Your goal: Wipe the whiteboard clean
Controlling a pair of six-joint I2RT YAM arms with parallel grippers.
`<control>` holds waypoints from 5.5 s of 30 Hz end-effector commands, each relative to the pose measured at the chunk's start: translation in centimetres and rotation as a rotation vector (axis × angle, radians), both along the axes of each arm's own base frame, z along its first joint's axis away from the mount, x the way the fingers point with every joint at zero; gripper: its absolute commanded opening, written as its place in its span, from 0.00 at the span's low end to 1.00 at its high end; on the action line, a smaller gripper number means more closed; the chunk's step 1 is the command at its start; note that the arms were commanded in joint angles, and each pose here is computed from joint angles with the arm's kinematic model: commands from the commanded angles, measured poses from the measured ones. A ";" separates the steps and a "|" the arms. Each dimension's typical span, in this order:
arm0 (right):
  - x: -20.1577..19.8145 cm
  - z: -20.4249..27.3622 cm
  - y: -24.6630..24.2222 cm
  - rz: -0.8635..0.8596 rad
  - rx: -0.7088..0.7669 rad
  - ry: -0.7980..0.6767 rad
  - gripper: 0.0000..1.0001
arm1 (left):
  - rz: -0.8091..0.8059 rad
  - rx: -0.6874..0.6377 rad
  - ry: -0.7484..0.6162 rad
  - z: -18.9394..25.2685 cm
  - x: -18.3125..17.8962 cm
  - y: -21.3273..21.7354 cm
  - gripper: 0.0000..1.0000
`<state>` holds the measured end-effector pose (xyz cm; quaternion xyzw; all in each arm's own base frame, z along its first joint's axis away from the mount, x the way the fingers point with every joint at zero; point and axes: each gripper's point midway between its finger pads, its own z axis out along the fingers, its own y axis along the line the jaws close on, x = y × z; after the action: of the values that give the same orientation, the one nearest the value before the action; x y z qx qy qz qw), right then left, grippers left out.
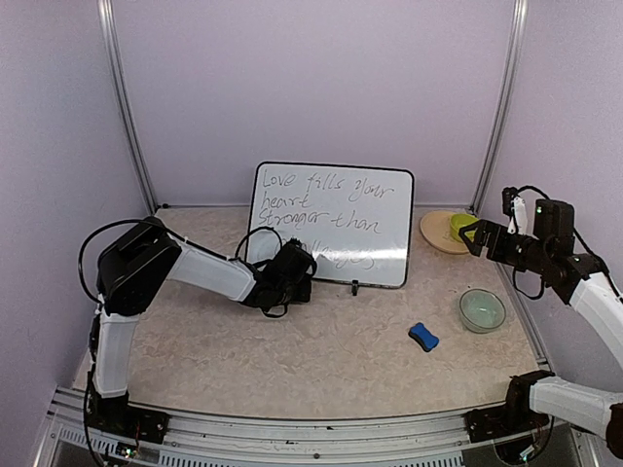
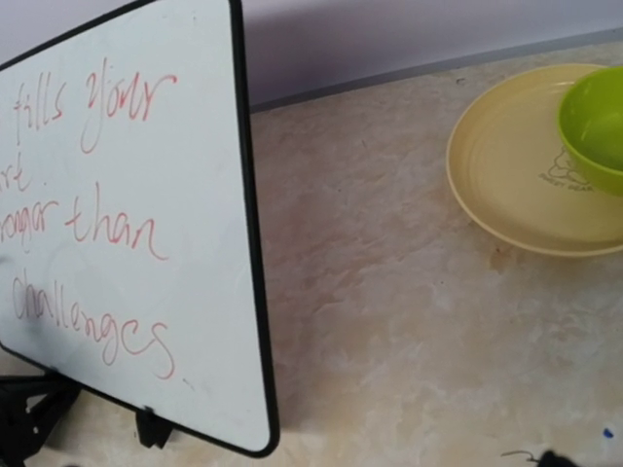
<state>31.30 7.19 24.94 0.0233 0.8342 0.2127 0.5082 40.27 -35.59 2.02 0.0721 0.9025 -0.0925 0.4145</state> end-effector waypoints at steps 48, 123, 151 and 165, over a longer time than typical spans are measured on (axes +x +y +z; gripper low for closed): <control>3.3 -3.6 5.6 -0.141 -0.441 0.085 1.00 | 0.068 -0.164 -0.293 18.6 -10.4 5.0 0.99; 0.2 -21.9 20.6 -0.120 -0.443 0.347 0.77 | 0.219 -0.100 -0.435 27.8 -5.4 21.6 0.99; 1.8 -22.6 22.1 0.006 -0.483 0.313 0.00 | 0.252 -0.152 -0.415 27.3 -3.9 23.6 0.99; -1.1 -21.3 23.5 0.317 -0.473 0.214 0.00 | 0.292 -0.161 -0.418 27.3 -3.4 25.2 0.99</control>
<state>31.43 28.08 2.30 -0.1286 0.9201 0.0245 0.3692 36.76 -10.92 28.93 -0.0659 0.7949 -0.0827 0.5974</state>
